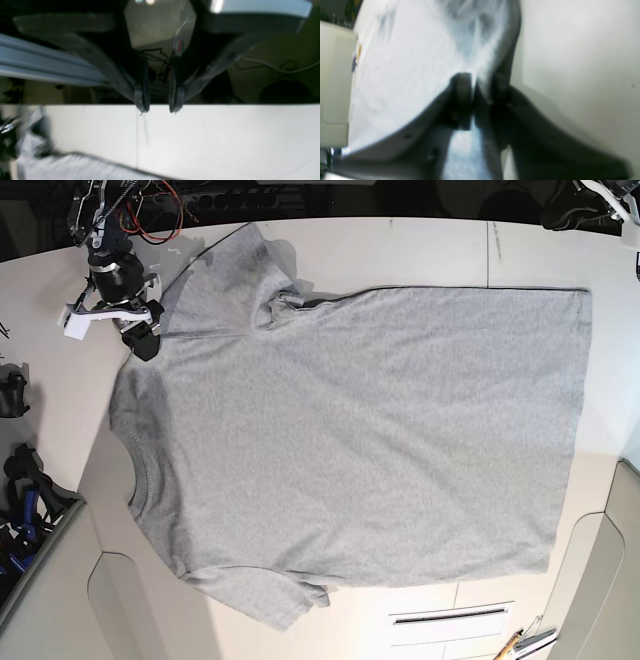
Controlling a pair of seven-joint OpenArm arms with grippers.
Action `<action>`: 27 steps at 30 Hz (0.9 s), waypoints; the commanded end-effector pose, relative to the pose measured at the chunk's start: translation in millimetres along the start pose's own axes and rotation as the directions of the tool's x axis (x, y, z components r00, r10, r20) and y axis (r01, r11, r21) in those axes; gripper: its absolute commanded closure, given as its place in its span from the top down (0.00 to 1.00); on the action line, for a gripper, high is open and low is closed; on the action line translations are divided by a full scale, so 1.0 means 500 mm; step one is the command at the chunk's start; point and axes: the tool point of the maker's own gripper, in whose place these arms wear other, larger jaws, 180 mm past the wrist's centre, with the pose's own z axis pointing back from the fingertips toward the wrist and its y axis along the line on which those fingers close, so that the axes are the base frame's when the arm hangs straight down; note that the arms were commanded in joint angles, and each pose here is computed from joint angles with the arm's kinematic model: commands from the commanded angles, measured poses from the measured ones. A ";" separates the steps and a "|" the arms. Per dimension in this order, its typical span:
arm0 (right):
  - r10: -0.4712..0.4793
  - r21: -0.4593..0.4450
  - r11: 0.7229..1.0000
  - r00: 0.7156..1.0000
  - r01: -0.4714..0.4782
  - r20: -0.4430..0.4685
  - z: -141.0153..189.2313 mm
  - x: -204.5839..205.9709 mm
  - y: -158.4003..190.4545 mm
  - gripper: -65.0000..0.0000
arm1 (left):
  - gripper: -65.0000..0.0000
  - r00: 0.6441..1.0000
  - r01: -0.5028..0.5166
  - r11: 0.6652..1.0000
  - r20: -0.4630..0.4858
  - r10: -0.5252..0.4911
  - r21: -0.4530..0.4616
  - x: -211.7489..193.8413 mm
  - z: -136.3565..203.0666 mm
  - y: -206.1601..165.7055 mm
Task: Fold the T-shirt properly
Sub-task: 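Move right and left grippers to the shirt's shoulder corners and grasp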
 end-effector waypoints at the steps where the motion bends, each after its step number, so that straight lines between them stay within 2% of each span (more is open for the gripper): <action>1: 0.009 0.012 1.000 1.000 -0.009 -0.016 0.003 -0.006 0.003 0.08 | 0.26 0.999 -0.002 1.000 0.034 0.002 -0.023 0.021 0.006 -0.009; 3: 0.032 0.009 0.999 0.999 -0.032 -0.023 0.003 -0.009 0.002 0.00 | 0.26 0.997 -0.011 0.999 0.074 0.014 -0.038 0.044 0.002 -0.013; 7: 0.059 -0.006 0.998 0.997 -0.060 -0.052 0.004 -0.019 -0.005 0.00 | 0.26 0.986 0.027 0.999 0.167 -0.022 -0.027 0.113 -0.001 -0.004; 13: 0.082 -0.018 0.996 0.993 -0.084 -0.086 0.005 -0.030 -0.011 0.00 | 0.26 0.948 0.087 0.996 0.304 -0.092 0.029 0.215 0.019 0.018; 15: 0.081 -0.018 0.996 0.993 -0.083 -0.086 0.005 -0.030 -0.010 0.00 | 0.28 0.943 0.106 0.993 0.312 -0.118 0.057 0.228 0.023 0.029; 18: 0.081 -0.018 0.996 0.992 -0.083 -0.093 0.005 -0.033 -0.011 0.00 | 0.36 0.945 0.131 0.987 0.289 -0.153 0.094 0.233 0.021 0.051; 20: 0.081 -0.018 0.996 0.992 -0.083 -0.094 0.005 -0.033 -0.011 0.00 | 0.37 0.948 0.126 0.983 0.277 -0.158 0.131 0.240 0.019 0.081; 24: 0.081 -0.018 0.996 0.992 -0.083 -0.093 0.005 -0.033 -0.011 0.00 | 0.37 0.962 0.032 0.974 0.257 -0.090 0.222 0.246 0.018 0.170; 27: 0.081 -0.017 0.996 0.992 -0.083 -0.092 0.005 -0.033 -0.010 0.00 | 0.37 0.968 -0.041 0.968 0.250 -0.022 0.247 0.244 0.018 0.221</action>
